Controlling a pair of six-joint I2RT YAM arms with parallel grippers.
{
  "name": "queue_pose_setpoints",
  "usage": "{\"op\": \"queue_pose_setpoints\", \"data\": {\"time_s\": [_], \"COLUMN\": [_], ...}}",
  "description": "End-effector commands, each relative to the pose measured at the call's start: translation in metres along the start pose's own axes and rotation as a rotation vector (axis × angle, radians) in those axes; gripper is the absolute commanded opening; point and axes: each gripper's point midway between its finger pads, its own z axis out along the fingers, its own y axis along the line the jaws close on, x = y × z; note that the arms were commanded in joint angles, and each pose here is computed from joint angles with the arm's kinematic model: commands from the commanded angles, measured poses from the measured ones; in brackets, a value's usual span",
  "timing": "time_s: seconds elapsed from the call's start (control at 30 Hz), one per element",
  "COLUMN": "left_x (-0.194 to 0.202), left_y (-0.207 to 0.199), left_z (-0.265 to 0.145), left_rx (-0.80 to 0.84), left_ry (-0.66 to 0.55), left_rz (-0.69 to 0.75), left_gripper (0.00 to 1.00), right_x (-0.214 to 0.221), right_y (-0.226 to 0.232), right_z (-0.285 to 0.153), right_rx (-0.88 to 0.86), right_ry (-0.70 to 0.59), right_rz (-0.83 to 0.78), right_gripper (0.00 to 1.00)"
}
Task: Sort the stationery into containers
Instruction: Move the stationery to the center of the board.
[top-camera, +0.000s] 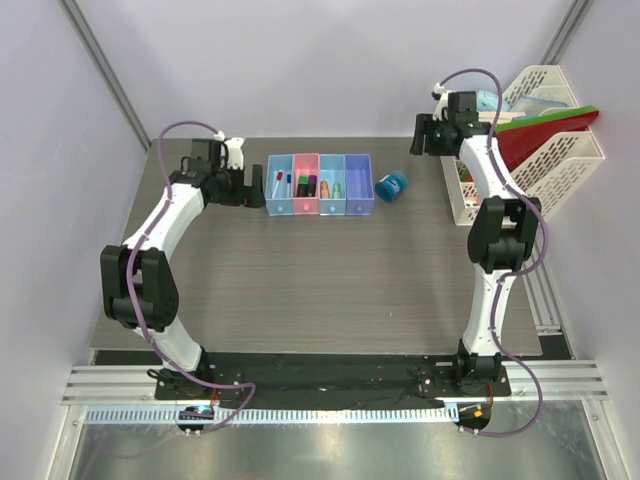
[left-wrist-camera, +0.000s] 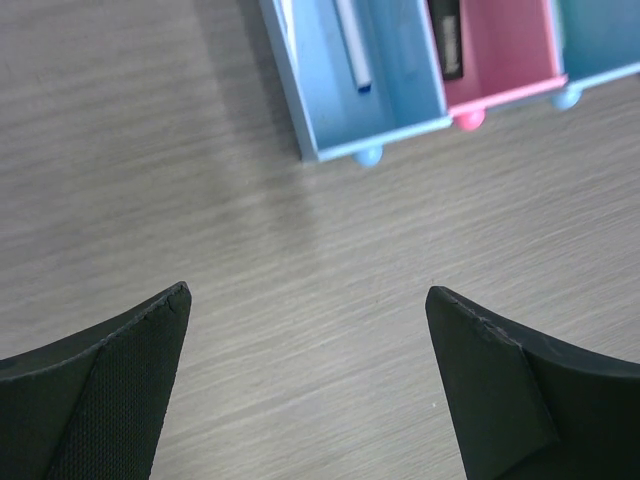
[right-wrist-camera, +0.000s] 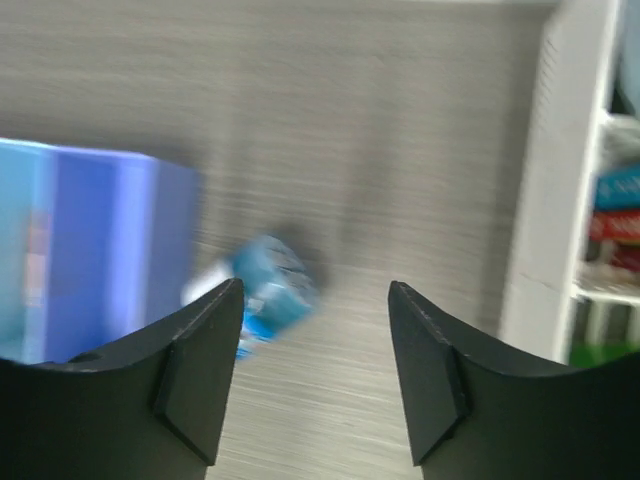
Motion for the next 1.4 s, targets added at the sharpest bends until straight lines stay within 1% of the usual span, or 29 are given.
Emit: {"op": "queue_pose_setpoints", "data": {"time_s": [0.0, 0.1, 0.2, 0.33, 0.37, 0.43, 0.47, 0.53, 0.7, 0.83, 0.97, 1.37], "left_x": [-0.034, -0.025, -0.017, -0.007, -0.006, -0.002, -0.001, 0.001, 0.005, 0.007, 0.006, 0.011], "left_y": [-0.008, -0.008, -0.005, -0.002, -0.002, -0.001, -0.001, -0.001, 0.001, 0.002, 0.003, 0.005], "left_z": [-0.01, -0.009, -0.009, -0.009, -0.01, -0.009, -0.009, -0.009, -0.006, -0.003, -0.002, 0.002], "left_rx": [0.034, 0.04, 0.024, 0.013, 0.008, 0.005, 0.005, 0.005, 0.003, 0.0, -0.003, -0.013], "left_ry": [-0.082, -0.067, -0.06, -0.047, -0.047, -0.041, -0.038, -0.035, -0.023, -0.012, -0.006, 0.015], "left_rz": [0.026, 0.025, 0.037, 0.052, 0.054, 0.054, 0.054, 0.052, 0.049, 0.044, 0.041, 0.029], "left_gripper": [1.0, 1.0, 1.0, 1.0, 1.0, 1.0, 1.0, 1.0, 1.0, 1.0, 1.0, 1.0], "right_x": [0.047, 0.062, 0.068, 0.069, 0.068, 0.066, 0.066, 0.067, 0.073, 0.081, 0.088, 0.11], "right_y": [0.012, 0.006, 0.004, 0.005, 0.005, 0.003, 0.002, 0.003, 0.012, 0.027, 0.036, 0.039], "right_z": [0.012, 0.016, 0.019, 0.021, 0.021, 0.022, 0.023, 0.026, 0.029, 0.028, 0.029, 0.053], "right_rx": [0.001, 0.0, -0.007, -0.027, -0.028, -0.017, -0.017, -0.026, -0.092, -0.191, -0.25, -0.282], "right_ry": [0.149, 0.184, 0.186, 0.177, 0.173, 0.165, 0.164, 0.161, 0.168, 0.181, 0.191, 0.237], "right_rz": [-0.19, -0.254, -0.292, -0.33, -0.335, -0.345, -0.356, -0.362, -0.387, -0.398, -0.397, -0.378], "right_gripper": [0.69, 0.74, 0.8, 0.86, 0.89, 0.92, 0.96, 0.99, 1.0, 1.0, 1.0, 1.0]}}
